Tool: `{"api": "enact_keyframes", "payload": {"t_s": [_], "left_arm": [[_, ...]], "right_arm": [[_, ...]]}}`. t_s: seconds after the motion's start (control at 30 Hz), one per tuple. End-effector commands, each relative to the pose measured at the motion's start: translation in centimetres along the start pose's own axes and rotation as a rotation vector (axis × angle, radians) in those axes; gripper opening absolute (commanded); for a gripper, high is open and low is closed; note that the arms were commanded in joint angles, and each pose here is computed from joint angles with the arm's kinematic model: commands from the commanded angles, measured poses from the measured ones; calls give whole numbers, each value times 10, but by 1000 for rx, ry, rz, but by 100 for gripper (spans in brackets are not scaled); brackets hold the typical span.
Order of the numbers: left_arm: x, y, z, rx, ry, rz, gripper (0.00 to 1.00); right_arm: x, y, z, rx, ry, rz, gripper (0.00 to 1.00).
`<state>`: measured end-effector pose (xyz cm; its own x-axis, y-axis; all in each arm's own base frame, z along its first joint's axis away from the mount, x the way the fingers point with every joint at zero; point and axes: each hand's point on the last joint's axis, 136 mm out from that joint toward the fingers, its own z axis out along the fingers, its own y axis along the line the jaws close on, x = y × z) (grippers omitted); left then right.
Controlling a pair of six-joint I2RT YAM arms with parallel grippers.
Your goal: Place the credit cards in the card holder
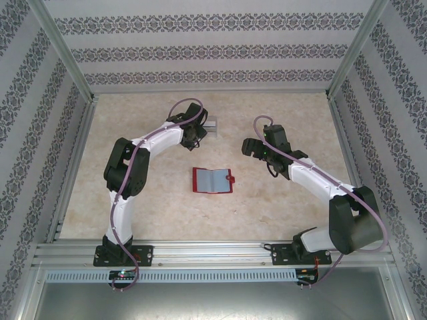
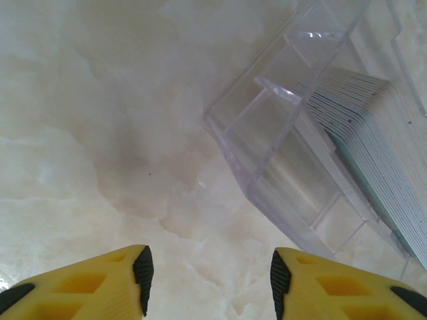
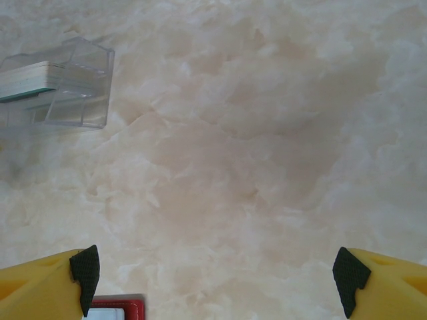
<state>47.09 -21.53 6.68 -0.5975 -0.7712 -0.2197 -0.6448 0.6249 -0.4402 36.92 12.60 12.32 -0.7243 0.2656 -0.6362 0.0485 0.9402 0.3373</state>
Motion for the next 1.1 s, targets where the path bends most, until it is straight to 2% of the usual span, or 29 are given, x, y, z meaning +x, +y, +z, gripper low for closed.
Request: {"api": "enact_keyframes", "payload": {"t_s": [0.0, 0.1, 0.27, 0.7, 0.77, 0.9, 1.07], "left_arm": [[-5, -9, -8, 6, -28, -5, 55], [-10, -17, -18, 8, -53, 13, 55], [-12, -19, -19, 18, -73, -37, 55], [-6, -29, 12, 21, -44, -44, 52], [-7, -27, 14, 15, -46, -49, 49], [-5, -24, 13, 1, -41, -48, 33], [-8, -18, 4, -22, -40, -5, 20]], "right_arm": [[-8, 4, 0, -25, -15, -8, 93], [-7, 2, 0, -21, -14, -13, 93], [-6, 2, 0, -24, -13, -16, 93], [-10, 2, -4, -27, -16, -23, 93], [-10, 2, -5, -28, -18, -23, 93], [-11, 2, -8, -29, -23, -23, 93], [-11, 2, -10, -31, -20, -20, 93]]}}
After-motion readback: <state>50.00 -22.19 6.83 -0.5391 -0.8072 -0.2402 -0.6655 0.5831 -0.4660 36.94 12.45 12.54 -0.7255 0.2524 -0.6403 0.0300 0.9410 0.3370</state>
